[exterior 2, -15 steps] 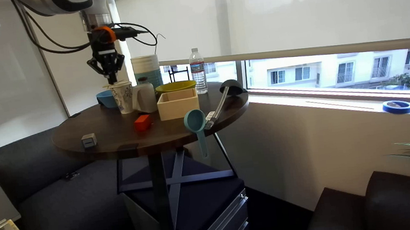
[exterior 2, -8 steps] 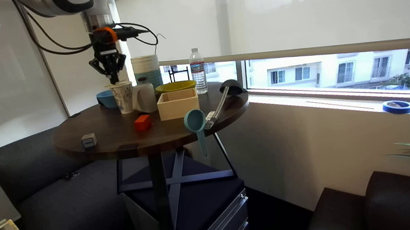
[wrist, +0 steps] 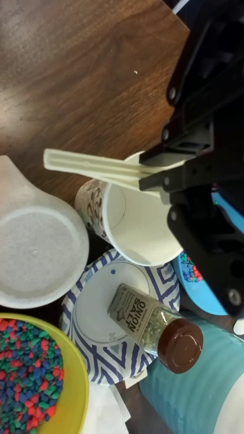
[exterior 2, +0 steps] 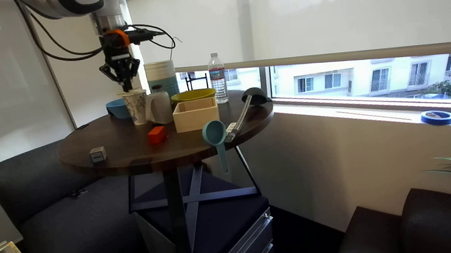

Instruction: Put the spoon on top of the fork

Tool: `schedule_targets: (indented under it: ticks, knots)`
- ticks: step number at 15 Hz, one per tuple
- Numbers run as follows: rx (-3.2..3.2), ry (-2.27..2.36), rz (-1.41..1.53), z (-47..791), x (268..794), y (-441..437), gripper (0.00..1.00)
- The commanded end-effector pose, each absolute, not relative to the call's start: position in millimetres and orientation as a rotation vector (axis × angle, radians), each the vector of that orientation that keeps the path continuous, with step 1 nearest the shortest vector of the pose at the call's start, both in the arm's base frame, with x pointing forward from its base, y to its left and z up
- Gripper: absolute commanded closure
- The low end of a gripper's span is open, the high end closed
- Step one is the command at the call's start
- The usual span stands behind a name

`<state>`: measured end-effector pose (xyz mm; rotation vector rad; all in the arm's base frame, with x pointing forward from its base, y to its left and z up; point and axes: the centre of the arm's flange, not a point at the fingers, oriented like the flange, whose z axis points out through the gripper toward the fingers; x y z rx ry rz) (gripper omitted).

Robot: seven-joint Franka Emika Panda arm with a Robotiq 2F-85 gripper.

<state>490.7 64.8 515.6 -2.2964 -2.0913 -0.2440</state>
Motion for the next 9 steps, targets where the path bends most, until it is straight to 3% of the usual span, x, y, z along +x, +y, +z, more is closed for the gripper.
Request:
schedule_targets:
  ticks: [1, 9]
  knots:
    - [-2.343, -2.056, -0.279, 519.9, 500.4, 63.1, 0.97]
    - [-2.405, -1.987, -0.306, 517.4, 504.0, 59.8, 0.97]
